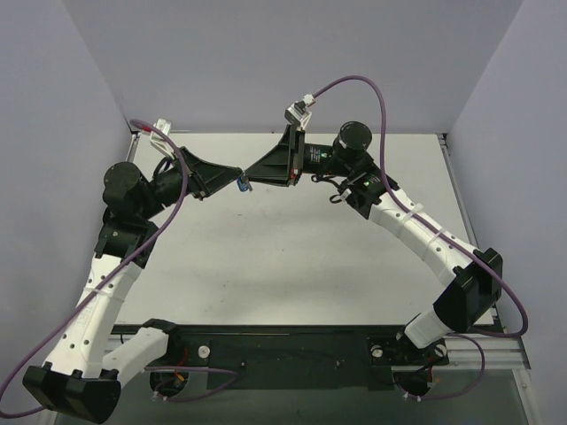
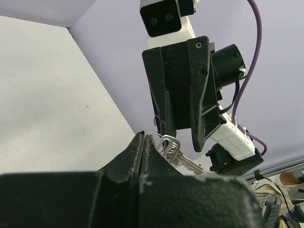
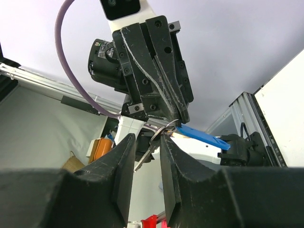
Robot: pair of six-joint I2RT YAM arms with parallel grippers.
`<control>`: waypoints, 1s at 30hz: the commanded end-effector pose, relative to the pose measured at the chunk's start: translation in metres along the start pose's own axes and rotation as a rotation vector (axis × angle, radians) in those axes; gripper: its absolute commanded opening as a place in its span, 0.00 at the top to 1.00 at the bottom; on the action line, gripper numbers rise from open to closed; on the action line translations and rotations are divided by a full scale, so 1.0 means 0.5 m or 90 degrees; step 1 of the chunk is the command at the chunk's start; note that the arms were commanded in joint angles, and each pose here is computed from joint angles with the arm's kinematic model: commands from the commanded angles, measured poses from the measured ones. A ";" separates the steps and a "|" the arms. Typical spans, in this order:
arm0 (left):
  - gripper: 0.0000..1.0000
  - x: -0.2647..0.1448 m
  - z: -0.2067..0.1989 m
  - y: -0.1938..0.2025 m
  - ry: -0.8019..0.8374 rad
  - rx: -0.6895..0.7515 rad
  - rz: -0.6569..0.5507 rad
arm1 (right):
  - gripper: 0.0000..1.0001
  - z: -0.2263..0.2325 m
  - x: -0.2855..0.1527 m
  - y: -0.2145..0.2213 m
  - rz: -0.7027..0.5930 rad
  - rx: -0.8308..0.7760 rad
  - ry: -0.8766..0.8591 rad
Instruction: Remove the keys from the keyring
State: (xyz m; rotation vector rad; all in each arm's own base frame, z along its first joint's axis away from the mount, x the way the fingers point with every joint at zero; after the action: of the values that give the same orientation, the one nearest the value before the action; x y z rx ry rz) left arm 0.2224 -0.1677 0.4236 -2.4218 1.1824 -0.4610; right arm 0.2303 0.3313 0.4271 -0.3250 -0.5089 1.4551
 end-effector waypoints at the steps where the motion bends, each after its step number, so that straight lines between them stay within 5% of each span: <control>1: 1.00 0.001 -0.023 -0.018 0.008 0.028 -0.021 | 0.76 0.052 -0.014 0.000 0.005 -0.054 -0.058; 22: 1.00 -0.003 -0.033 -0.022 0.017 0.029 -0.038 | 0.78 0.002 -0.013 0.016 0.029 -0.042 0.001; 30: 1.00 -0.004 -0.041 -0.025 0.023 0.032 -0.041 | 0.97 -0.013 -0.015 0.020 0.034 -0.043 0.022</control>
State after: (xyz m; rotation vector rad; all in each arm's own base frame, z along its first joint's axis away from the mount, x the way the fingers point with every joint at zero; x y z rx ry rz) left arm 0.2280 -0.1669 0.4205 -2.4451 1.1544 -0.4287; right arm 0.2305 0.3309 0.4069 -0.3829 -0.4548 1.4891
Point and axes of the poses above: each gripper's point midway between its finger pads, its own x axis out along the fingers, its own z axis along the line the jaws close on, y = z × x, the point moved 5 cm from there along -x, back along the fingers, and after that the axes turned 7 degrees about -x, right-handed, at the moved point
